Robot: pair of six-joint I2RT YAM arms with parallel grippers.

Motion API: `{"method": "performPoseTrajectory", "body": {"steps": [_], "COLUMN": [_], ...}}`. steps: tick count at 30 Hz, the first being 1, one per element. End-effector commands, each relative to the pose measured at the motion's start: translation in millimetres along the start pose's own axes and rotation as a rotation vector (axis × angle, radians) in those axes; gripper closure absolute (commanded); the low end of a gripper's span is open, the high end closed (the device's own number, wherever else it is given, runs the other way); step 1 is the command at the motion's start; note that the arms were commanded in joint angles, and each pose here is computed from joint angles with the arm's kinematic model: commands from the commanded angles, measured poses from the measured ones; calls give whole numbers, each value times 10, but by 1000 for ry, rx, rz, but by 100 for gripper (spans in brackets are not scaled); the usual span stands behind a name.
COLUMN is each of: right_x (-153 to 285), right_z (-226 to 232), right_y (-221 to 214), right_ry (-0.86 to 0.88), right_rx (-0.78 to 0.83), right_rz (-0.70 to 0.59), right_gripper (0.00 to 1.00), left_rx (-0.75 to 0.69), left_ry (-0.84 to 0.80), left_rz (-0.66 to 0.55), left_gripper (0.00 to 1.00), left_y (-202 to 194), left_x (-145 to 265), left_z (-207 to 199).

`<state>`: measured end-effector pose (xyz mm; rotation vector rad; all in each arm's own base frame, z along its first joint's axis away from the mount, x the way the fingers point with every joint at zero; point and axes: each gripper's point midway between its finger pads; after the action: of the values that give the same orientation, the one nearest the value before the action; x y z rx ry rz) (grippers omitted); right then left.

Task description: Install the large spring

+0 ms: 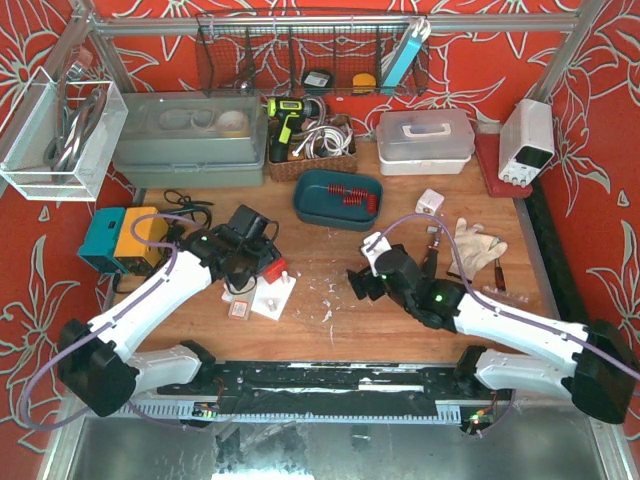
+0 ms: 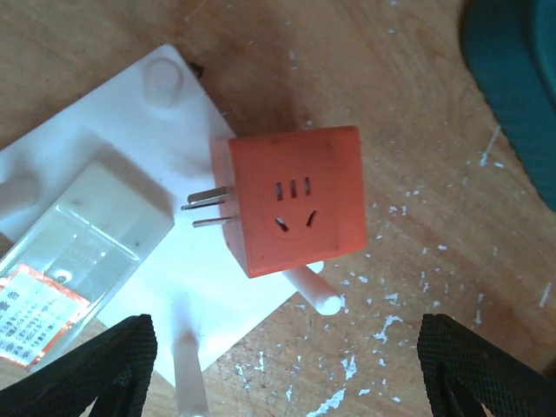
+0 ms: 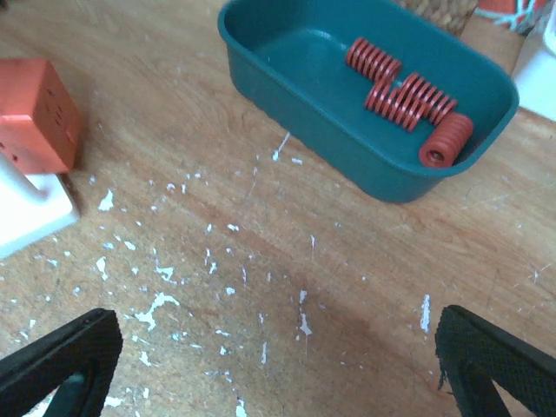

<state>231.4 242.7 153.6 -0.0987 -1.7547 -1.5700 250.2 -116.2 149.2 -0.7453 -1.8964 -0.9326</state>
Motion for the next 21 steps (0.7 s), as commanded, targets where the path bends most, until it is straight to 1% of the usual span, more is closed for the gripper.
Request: {"method": "performPoseTrajectory", "body": {"steps": [1, 5, 7, 15, 21], "right_x": [221, 343, 373, 362, 367], "right_z": [-34, -157, -169, -165, -194], "right_y": [333, 381, 390, 386, 386], "right_ry": [29, 5, 10, 7, -10], "right_rx": [-53, -96, -101, -97, -103], "right_rz": [-199, -281, -299, -288, -284], "right_gripper": [1, 1, 1, 1, 1], "left_rx": [19, 7, -2, -5, -13], "left_ry": [83, 100, 110, 157, 195], "left_rz": [8, 18, 30, 37, 50], "left_gripper": [18, 19, 19, 20, 15], "left_y": [-65, -77, -84, -62, -63], "left_x": [-7, -81, -141, -262, -368], "left_z": [78, 39, 11, -9, -6]}}
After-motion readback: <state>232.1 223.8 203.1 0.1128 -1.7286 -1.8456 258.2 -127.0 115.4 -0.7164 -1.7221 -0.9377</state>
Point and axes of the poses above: each gripper's point midway between its finger pads, its own x axis back along the fingers, its own z axis along the line the jaws close on, y = z × x, and after that the axes turned 11 degrees about -x, right-handed
